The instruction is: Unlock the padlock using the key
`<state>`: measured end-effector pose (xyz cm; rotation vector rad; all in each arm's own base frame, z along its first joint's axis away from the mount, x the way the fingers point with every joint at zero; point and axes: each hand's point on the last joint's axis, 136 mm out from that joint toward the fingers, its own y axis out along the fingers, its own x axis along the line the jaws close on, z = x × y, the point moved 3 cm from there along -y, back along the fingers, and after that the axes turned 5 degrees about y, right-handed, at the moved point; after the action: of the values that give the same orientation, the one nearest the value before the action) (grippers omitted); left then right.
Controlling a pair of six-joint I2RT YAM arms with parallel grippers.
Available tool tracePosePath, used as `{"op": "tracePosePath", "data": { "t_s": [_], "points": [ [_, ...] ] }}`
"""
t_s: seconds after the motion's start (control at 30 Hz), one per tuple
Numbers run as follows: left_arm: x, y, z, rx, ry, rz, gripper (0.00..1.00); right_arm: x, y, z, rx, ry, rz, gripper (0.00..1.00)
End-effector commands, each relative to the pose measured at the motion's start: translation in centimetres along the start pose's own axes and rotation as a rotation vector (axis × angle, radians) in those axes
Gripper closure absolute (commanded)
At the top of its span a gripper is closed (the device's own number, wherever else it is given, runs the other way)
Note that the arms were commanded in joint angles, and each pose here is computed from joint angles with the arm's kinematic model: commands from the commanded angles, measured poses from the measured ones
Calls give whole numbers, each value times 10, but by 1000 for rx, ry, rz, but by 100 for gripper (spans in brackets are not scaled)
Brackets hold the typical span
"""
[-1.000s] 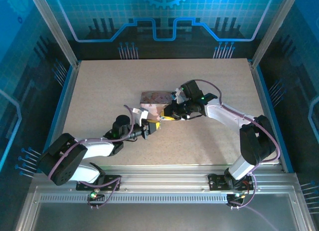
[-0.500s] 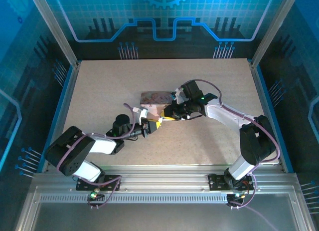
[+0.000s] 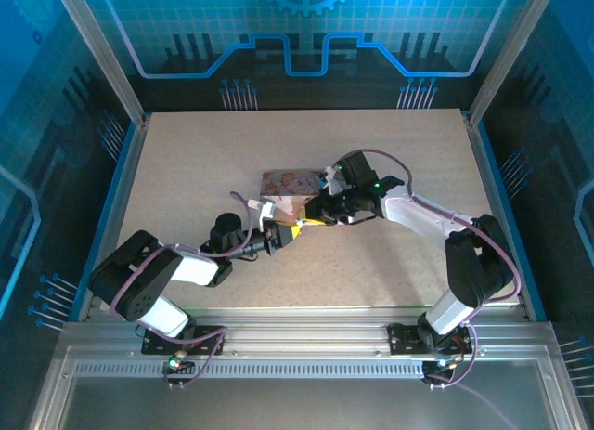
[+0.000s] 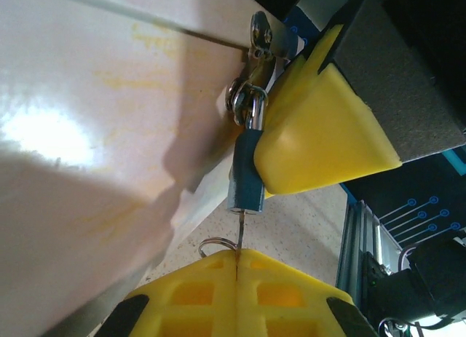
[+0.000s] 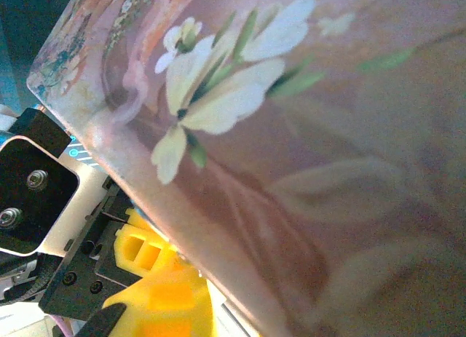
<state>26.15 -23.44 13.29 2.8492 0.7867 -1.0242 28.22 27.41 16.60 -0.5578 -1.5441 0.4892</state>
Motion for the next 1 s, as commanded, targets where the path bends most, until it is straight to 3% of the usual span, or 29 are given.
{"op": "tracePosePath", "data": {
  "t_s": [0.0,0.27,0.97],
  "points": [
    [-10,2,-27,-74,54,31,100,6,4,13,45,-45,-31,100],
    [4,6,-7,-8,107,-87,100,-11,19,11,38,16,-9,100],
    [8,16,47,172,470,-382,100,-34,51,17,49,110,59,100]
  ]
}}
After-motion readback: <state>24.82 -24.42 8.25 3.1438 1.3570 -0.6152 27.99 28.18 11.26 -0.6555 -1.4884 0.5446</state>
